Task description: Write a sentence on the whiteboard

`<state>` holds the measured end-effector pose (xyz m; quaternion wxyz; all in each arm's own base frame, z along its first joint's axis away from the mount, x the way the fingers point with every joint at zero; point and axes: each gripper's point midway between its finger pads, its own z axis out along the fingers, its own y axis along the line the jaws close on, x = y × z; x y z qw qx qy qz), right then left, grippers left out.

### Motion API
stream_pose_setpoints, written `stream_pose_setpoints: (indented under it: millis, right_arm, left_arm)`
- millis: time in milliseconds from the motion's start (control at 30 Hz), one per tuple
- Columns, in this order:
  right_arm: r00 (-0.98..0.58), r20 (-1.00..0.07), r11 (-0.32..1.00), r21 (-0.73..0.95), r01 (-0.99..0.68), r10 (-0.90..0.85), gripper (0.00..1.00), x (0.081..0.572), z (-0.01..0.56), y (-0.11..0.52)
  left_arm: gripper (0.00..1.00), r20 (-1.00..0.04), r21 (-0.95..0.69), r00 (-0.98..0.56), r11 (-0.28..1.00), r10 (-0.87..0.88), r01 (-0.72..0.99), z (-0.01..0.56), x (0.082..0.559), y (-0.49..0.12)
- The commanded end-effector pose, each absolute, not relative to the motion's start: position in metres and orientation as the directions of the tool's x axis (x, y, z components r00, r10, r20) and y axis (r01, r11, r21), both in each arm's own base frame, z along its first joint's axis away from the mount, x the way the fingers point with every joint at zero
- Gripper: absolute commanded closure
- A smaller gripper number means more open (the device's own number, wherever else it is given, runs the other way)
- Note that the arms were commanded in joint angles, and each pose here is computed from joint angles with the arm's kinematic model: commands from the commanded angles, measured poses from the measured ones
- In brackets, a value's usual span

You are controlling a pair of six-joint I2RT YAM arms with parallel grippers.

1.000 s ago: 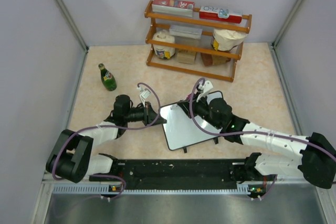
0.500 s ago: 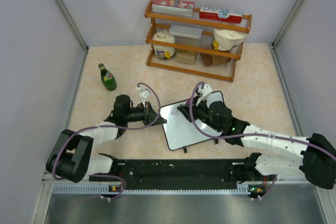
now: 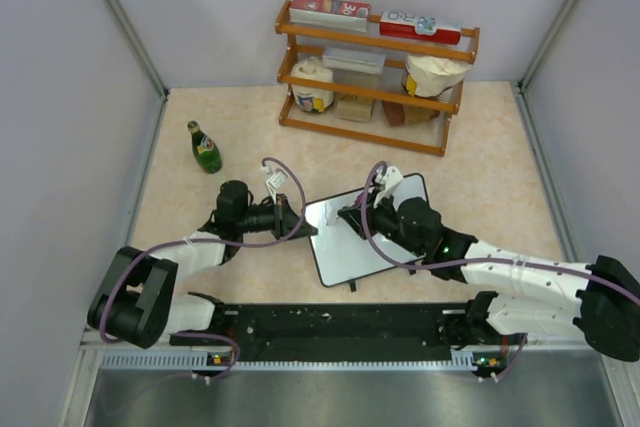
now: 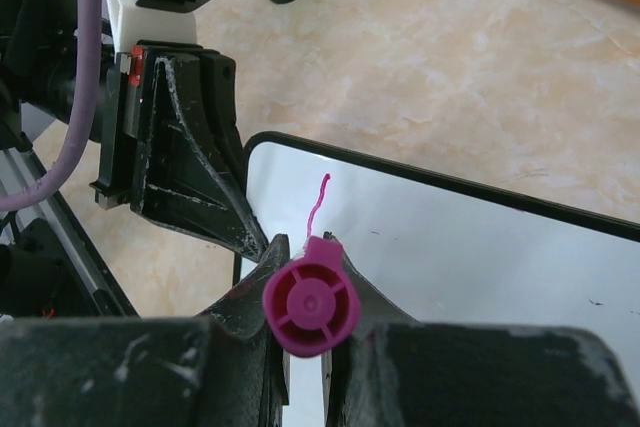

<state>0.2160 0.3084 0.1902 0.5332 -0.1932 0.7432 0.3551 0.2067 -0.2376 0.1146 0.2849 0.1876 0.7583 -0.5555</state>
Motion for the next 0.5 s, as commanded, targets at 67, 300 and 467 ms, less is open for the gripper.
stream_pose_setpoints:
  millis: [67,300,467]
  right_arm:
    - [-0.323,-0.937,0.648,0.330,-0.686,0.135,1.00,0.209,0.217,0.305]
    - [-0.280,-0.935,0.604,0.354,-0.714,0.217,1.00,0.200,0.267,0.298]
    - [-0.264,-0.937,0.609,0.349,-0.713,0.228,1.00,0.200,0.279,0.295]
  left_arm:
    - [1.00,-0.693,-0.679,-0.721,0.352,-0.018,0.644,0.107,0.215,-0.236]
    - [1.00,-0.692,-0.680,-0.722,0.353,-0.016,0.643,0.106,0.215,-0.236]
    - [1.00,-0.692,-0.679,-0.722,0.355,-0.018,0.642,0.106,0.215,-0.236]
